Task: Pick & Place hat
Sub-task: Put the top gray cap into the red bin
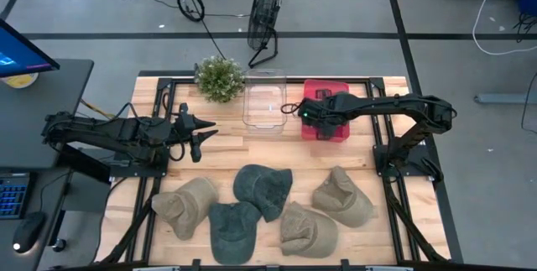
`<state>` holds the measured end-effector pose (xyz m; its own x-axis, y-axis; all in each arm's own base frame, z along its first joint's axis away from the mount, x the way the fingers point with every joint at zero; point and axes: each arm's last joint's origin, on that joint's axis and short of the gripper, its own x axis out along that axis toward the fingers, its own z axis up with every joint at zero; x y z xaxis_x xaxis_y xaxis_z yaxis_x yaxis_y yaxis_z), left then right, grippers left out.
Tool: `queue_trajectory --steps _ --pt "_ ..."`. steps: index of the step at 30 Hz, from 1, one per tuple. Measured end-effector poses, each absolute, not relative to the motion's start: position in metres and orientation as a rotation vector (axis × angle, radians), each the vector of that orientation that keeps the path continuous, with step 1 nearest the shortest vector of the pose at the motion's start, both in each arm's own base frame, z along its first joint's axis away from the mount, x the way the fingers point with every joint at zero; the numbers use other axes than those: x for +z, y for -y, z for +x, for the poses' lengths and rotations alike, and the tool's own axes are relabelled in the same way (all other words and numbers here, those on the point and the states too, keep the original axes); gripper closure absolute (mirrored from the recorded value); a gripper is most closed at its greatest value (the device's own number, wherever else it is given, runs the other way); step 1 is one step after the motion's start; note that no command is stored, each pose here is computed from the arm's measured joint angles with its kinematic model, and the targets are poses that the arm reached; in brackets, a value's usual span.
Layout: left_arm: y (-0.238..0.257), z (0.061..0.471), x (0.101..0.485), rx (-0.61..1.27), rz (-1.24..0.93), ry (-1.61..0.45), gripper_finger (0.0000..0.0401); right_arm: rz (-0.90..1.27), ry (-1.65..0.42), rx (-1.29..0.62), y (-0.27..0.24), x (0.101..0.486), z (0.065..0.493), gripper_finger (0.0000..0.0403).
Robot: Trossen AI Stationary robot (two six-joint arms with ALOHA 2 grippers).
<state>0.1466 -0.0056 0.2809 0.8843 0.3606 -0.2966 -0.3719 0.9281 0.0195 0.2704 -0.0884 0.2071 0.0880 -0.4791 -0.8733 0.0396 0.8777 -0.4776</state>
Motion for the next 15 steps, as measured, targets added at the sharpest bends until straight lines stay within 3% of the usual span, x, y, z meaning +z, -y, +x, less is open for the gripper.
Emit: queue_trajectory --steps 11,15 --pt "0.006 0.146 0.28 0.386 -0.059 -0.31 0.0284 -0.073 -1.584 -0.808 0.093 0.206 0.24 0.0289" --pt "0.006 0.146 0.279 0.386 -0.056 -0.314 0.0284 0.052 -1.544 -0.934 0.102 0.206 0.235 0.0289"
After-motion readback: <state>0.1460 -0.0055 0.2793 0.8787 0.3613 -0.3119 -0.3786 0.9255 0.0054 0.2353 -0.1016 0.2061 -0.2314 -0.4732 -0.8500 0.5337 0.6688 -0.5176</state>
